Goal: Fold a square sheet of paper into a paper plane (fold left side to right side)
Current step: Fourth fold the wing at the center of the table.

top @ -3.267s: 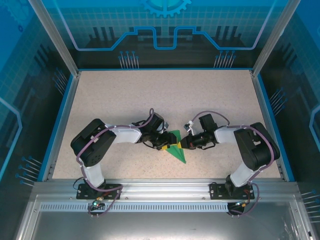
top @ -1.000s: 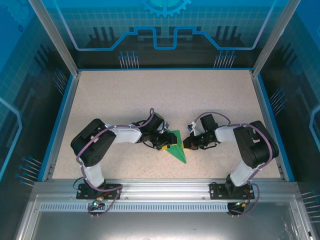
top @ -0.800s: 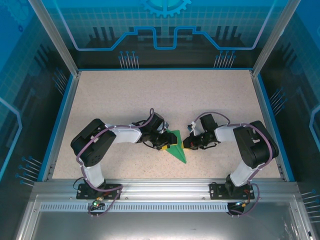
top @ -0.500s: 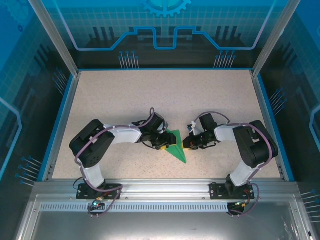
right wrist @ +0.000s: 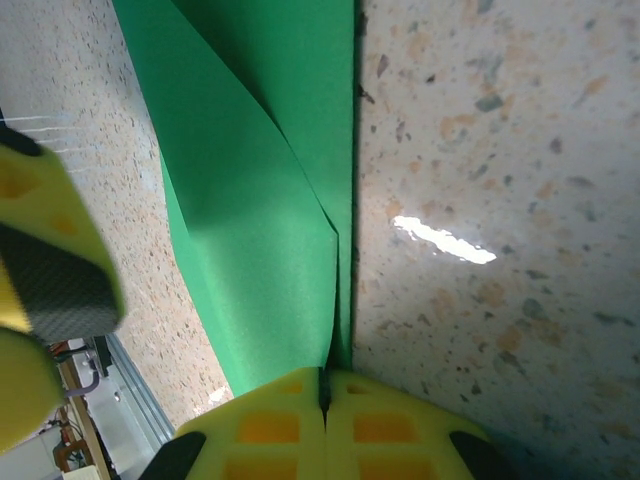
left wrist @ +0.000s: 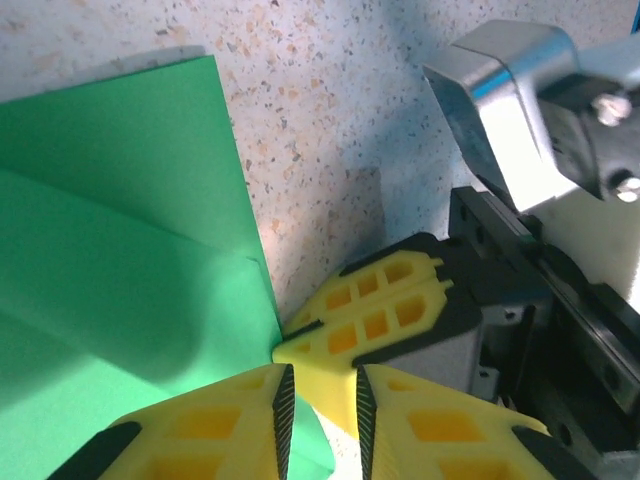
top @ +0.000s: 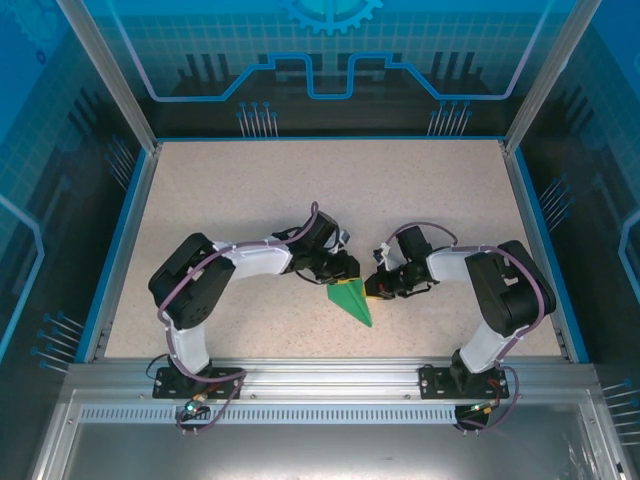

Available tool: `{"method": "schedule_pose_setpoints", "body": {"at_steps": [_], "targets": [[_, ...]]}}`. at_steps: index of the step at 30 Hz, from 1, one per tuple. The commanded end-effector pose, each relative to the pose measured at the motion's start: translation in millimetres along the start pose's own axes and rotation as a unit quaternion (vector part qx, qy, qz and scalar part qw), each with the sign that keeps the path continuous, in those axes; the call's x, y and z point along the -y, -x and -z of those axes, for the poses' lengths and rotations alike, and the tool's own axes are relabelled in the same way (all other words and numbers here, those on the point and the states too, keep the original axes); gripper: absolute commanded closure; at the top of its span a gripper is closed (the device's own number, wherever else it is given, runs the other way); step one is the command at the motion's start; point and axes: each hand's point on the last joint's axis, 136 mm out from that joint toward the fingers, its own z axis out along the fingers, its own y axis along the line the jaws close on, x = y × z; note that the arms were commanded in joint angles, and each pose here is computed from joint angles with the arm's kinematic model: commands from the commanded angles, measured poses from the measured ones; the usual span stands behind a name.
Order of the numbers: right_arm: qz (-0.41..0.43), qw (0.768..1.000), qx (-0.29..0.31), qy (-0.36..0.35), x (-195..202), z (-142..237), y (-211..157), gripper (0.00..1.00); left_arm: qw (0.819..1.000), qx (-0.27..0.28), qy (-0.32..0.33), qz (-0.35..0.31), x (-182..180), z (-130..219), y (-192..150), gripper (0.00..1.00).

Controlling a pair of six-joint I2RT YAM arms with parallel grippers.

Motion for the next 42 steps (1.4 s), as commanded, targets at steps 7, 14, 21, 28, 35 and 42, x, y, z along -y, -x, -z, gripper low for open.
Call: {"method": "schedule_pose_setpoints", "body": {"at_steps": [7, 14, 21, 28, 35, 42], "targets": [[-0.036, 0.997, -0.04, -0.064, 27, -7, -26, 0.99, 1.0, -0.02, 0.012, -0.01, -12, -14, -1, 0.74], [-0.039, 0.995, -0.042, -0.077, 31, -6, -28, 0.99, 0.999, -0.023, 0.043, -0.004, -33, -21, -4, 0.74], [-0.036, 0.995, -0.042, -0.08, 31, -4, -29, 0.99, 0.998, -0.026, 0.062, 0.012, -55, -25, -11, 0.74], [-0.005, 1.0, -0.006, -0.029, 3, 5, -15, 0.89, 0.997, -0.03, 0.071, 0.02, -65, -25, -16, 0.74], [0.047, 0.997, 0.057, -0.001, -36, 48, -4, 0.69, 0.996, -0.029, 0.076, 0.021, -68, -21, -21, 0.74], [0.067, 0.994, 0.0, 0.083, -74, 33, -32, 0.7, 0.996, -0.028, 0.076, 0.022, -68, -20, -20, 0.74]]}}
